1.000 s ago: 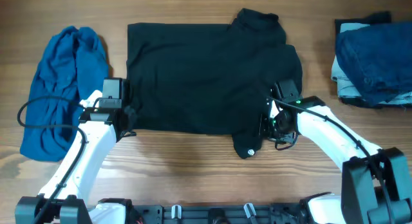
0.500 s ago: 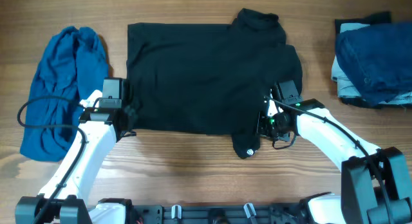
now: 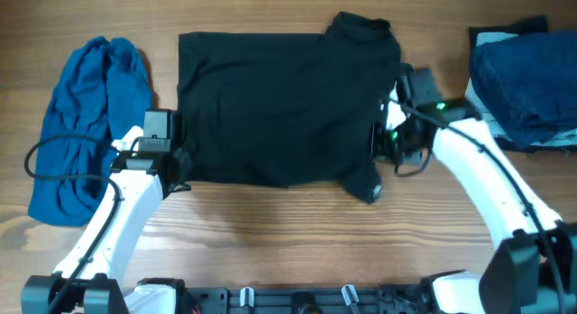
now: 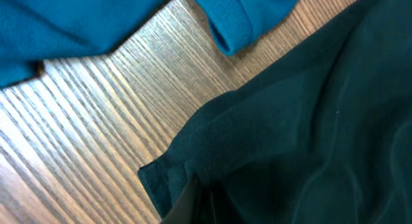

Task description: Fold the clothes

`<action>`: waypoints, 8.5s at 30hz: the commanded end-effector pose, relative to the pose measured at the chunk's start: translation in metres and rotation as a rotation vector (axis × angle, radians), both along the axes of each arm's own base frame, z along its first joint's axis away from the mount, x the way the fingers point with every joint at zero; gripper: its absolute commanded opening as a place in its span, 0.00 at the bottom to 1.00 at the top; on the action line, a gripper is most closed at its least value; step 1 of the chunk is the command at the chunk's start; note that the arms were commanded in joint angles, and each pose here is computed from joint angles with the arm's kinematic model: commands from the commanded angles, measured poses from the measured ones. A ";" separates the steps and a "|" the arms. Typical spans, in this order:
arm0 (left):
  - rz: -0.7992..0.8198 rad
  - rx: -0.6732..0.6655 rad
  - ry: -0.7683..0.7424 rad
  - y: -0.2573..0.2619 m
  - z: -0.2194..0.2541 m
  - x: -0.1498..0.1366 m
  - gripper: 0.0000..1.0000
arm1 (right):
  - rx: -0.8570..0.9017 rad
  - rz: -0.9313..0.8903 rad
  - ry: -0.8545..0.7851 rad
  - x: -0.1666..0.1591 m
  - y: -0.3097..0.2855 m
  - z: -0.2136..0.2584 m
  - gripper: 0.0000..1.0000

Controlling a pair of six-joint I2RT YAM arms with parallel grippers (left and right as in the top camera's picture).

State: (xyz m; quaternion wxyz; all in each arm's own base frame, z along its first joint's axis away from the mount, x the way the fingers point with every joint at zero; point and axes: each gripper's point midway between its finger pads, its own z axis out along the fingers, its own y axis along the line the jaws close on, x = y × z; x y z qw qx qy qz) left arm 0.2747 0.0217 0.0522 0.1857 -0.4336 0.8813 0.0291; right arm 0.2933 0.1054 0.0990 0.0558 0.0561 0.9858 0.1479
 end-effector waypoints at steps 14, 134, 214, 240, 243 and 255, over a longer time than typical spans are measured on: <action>-0.003 0.006 0.001 0.002 0.000 -0.002 0.04 | -0.088 -0.044 -0.152 0.036 -0.018 0.019 0.04; -0.049 0.037 0.089 0.005 -0.004 -0.020 0.04 | -0.135 -0.184 0.232 -0.072 -0.037 0.016 0.67; -0.051 -0.043 -0.013 -0.006 0.027 -0.037 0.04 | -0.124 -0.282 0.107 -0.067 -0.045 0.006 0.04; -0.064 -0.018 -0.106 -0.003 0.041 -0.022 0.04 | -0.085 -0.327 -0.031 -0.024 -0.063 0.008 0.04; -0.059 -0.004 -0.081 -0.001 0.028 -0.013 0.04 | -0.094 -0.301 0.016 -0.014 -0.061 -0.015 0.04; -0.034 0.059 -0.133 0.008 0.008 0.028 0.04 | -0.079 -0.302 -0.058 0.023 -0.058 -0.033 0.04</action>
